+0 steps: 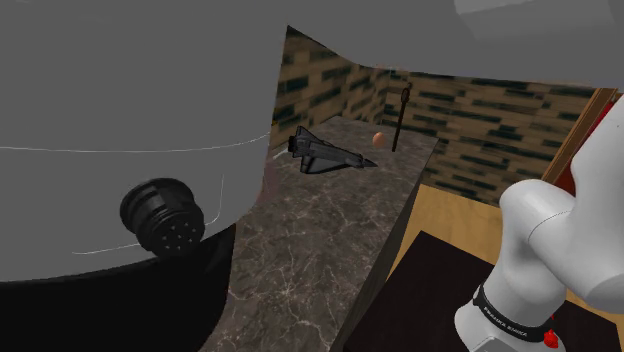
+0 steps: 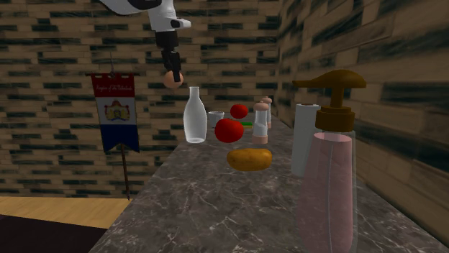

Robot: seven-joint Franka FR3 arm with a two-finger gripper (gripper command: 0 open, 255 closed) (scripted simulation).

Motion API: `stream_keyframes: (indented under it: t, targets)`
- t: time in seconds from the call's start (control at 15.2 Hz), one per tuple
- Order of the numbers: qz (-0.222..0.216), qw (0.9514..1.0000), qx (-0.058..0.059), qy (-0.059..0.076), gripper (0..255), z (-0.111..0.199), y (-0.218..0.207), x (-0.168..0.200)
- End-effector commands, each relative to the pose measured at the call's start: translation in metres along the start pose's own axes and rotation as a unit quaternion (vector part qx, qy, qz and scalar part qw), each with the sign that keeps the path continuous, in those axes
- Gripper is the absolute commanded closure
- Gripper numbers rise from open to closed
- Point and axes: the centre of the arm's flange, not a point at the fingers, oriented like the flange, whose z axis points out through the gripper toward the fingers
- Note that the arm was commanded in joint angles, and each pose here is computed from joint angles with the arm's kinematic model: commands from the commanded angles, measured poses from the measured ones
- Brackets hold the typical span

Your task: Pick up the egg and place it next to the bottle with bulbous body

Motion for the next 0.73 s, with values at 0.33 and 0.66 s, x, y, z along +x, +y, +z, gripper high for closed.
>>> stream_keyframes:
  t: [0.33,0.66]
  targets:
    - [0.000,1.0000,0.000,0.000,255,0.036,0.007,-0.007]
    - [0.000,1.0000,0.000,0.000,255,0.061,0.012,-0.011]
